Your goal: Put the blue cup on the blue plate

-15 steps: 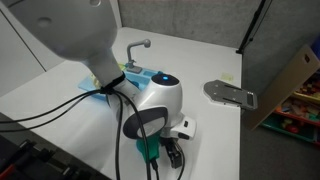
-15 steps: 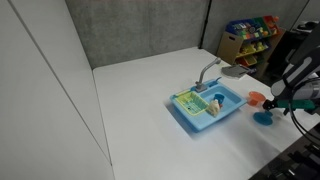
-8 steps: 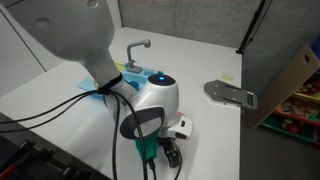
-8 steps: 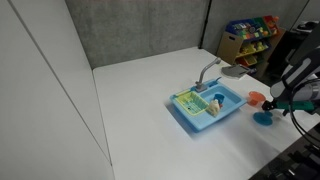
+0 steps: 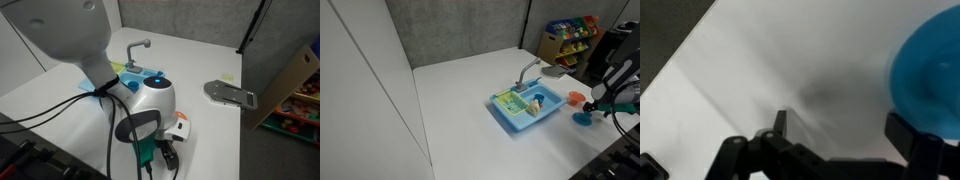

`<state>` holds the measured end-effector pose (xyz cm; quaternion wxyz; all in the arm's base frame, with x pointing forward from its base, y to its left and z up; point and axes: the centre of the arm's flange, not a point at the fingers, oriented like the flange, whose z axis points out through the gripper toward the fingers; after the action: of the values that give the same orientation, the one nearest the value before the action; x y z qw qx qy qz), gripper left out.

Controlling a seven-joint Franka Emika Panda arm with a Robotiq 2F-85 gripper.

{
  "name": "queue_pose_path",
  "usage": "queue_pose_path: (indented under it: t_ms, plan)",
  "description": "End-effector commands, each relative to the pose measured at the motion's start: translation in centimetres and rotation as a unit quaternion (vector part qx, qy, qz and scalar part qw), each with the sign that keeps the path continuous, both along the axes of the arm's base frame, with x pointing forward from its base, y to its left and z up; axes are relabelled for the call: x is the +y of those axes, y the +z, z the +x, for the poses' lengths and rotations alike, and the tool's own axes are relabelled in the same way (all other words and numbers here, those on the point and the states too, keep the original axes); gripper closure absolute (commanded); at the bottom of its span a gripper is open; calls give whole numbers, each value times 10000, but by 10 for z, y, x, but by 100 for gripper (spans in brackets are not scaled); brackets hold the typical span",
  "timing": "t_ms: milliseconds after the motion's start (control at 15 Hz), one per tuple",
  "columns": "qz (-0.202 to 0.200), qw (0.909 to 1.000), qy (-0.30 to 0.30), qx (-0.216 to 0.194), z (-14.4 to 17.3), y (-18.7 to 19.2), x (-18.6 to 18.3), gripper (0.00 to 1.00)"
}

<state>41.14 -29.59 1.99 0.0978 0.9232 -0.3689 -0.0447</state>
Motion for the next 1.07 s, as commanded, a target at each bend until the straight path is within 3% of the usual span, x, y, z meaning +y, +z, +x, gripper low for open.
queue_pose_path:
  t_ms: [0, 1000]
  plan:
    - [2, 10000, 67, -8, -11, 11, 9, 0]
    - [58, 9992, 381, 55, 0, 10, 44, 0]
